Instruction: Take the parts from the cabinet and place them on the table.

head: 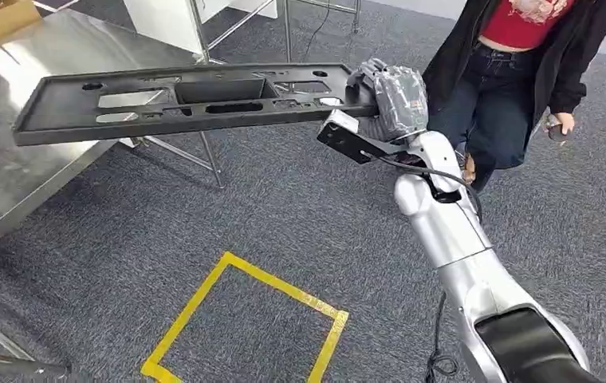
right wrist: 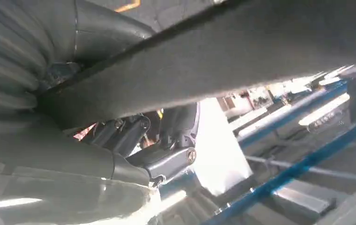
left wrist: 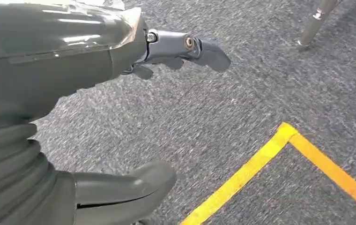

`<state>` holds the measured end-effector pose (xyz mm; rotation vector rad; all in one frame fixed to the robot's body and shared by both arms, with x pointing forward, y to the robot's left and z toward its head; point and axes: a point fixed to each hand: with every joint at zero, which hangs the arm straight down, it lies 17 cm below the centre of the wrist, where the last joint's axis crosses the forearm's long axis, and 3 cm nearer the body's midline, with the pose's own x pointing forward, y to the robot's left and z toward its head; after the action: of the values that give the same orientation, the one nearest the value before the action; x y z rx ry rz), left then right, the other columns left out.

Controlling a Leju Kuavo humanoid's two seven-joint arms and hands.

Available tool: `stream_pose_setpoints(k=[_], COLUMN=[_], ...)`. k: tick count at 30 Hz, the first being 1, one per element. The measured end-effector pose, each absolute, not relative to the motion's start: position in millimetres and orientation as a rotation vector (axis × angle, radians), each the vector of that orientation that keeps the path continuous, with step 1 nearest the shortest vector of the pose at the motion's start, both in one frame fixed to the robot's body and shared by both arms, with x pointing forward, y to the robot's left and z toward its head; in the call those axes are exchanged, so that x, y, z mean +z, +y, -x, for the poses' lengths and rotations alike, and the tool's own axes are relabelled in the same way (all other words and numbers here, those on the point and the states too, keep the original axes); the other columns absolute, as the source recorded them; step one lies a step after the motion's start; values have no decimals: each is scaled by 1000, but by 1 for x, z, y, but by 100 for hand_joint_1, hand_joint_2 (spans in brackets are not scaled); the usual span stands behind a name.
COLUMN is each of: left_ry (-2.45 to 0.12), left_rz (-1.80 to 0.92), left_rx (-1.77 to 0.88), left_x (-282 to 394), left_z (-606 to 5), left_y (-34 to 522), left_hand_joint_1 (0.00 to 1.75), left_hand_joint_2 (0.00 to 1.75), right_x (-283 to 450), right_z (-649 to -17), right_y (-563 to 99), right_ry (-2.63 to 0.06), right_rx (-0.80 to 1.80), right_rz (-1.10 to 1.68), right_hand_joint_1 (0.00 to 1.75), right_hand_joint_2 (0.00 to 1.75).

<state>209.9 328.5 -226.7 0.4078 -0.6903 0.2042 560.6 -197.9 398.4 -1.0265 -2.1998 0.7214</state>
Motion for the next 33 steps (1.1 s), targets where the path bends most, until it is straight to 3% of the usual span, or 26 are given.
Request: stream_pose_setpoints(k=[33], left_ry=[-684], left_rz=[-417], left_rx=[233], left_x=[-225], left_z=[-214], left_y=[332], left_hand_joint_1=[0], left_hand_joint_2=[175], right_x=[409], right_z=[-564], right_y=[-198], right_ry=[-2196], right_rx=[749], right_rz=[1041], right_hand_joint_1=[175], right_hand_joint_2=[175])
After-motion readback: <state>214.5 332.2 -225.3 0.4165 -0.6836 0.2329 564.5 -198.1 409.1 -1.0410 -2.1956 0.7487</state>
